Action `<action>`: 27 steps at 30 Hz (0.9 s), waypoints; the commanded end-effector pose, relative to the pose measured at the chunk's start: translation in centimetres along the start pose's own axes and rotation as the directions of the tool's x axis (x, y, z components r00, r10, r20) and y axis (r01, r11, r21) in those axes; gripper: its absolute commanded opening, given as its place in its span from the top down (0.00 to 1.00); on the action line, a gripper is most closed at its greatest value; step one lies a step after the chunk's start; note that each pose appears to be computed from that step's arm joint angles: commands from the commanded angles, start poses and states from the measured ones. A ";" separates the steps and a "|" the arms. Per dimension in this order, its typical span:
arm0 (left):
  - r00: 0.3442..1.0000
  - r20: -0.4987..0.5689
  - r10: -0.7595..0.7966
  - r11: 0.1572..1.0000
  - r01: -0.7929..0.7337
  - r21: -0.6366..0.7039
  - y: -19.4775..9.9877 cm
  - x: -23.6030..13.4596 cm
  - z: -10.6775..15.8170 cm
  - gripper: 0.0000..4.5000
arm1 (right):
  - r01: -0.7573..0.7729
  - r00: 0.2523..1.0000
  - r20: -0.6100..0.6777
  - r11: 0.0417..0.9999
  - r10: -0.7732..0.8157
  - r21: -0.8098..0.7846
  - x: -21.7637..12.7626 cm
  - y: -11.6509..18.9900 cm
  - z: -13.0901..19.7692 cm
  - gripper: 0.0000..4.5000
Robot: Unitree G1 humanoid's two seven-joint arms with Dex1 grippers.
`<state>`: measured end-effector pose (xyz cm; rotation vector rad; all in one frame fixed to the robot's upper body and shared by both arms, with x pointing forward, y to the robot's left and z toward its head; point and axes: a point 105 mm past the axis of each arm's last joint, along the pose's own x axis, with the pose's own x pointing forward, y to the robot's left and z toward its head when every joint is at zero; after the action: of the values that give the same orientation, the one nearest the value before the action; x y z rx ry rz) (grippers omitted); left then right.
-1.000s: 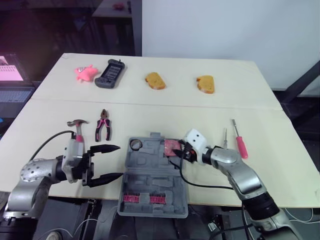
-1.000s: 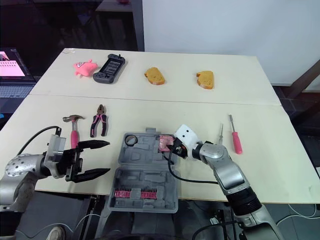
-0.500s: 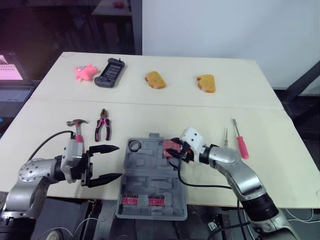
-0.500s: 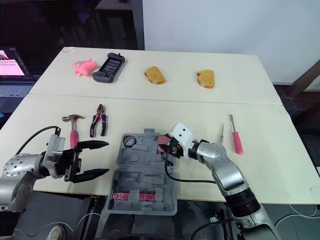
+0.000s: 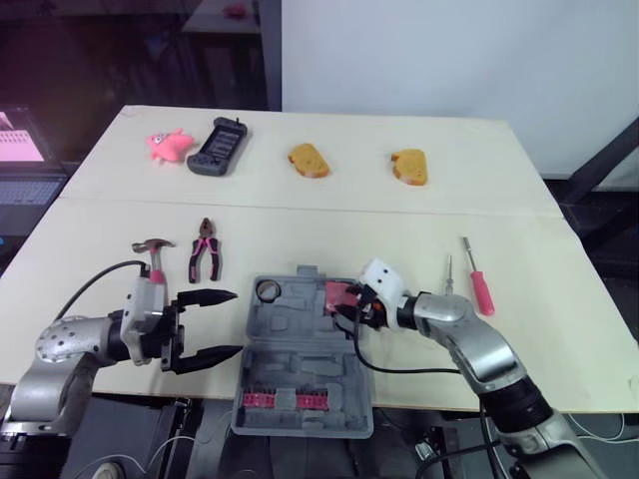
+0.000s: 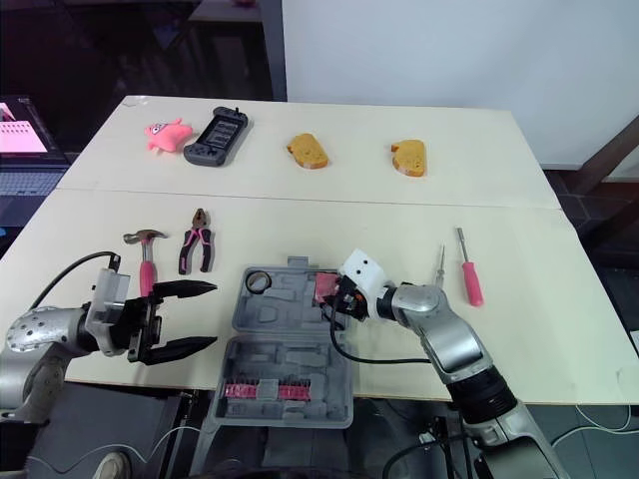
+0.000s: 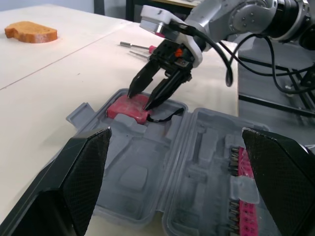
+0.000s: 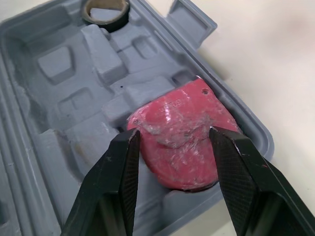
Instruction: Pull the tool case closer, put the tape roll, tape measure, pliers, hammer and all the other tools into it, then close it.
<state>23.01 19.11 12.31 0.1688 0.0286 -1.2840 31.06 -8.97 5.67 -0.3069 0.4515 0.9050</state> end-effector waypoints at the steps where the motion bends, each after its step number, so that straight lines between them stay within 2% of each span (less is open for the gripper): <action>1: 1.000 0.002 0.010 1.000 -0.010 0.029 0.1 -0.5 0.7 0.00 | 0.034 0.987 -0.159 0.992 -0.014 0.124 0.2 -0.3 -4.2 0.48; 7: 1.000 0.002 0.012 1.000 -0.012 0.026 0.2 -0.5 0.7 0.00 | 0.014 0.993 -0.114 0.997 -0.005 0.081 0.3 0.0 -2.9 0.48; 8: 1.000 0.003 0.014 1.000 -0.014 0.026 0.2 -0.5 0.7 0.00 | 0.014 0.996 -0.092 0.998 -0.008 0.067 0.2 0.0 -2.4 0.48; 10: 1.000 0.010 0.026 0.999 -0.026 0.023 0.4 -0.5 0.7 0.00 | 0.003 1.000 0.029 1.000 -0.004 0.026 -0.4 0.0 0.4 0.48; 13: 0.998 0.010 0.054 0.998 -0.054 0.020 0.7 -0.9 0.7 0.00 | 0.019 0.973 0.231 0.998 -0.004 -0.062 -2.5 0.0 5.1 0.48; 17: 0.995 -0.011 0.098 0.995 -0.098 0.012 0.9 -2.1 0.6 0.00 | 0.097 0.926 0.376 0.985 -0.036 -0.143 -6.7 -0.8 8.8 0.48; 19: 0.988 -0.034 0.148 0.989 -0.147 0.013 1.3 -3.2 0.6 0.00 | 0.137 0.915 0.400 0.971 -0.049 -0.195 -9.4 -1.4 9.3 0.48; 22: 0.967 -0.094 0.239 0.971 -0.235 0.052 2.1 -5.6 0.1 0.00 | 0.157 0.939 0.335 0.962 -0.076 -0.223 -12.7 -2.3 7.0 0.48; 25: 0.926 -0.119 0.359 0.933 -0.352 0.078 3.4 -8.4 0.1 0.00 | 0.161 0.968 0.223 0.970 -0.119 -0.181 -15.5 -3.4 3.1 0.30; 26: 0.913 -0.126 0.389 0.921 -0.381 0.084 3.7 -9.2 0.1 0.00 | 0.169 0.972 0.192 0.972 -0.137 -0.164 -16.3 -3.8 1.9 0.22; 27: 0.903 -0.138 0.407 0.913 -0.399 0.083 3.8 -9.9 0.0 0.00 | 0.184 0.972 0.173 0.972 -0.158 -0.145 -17.0 -4.1 1.0 0.08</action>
<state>23.78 28.39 12.71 0.2551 0.1126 -0.8981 25.78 -21.61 13.92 -0.3841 0.2503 0.8027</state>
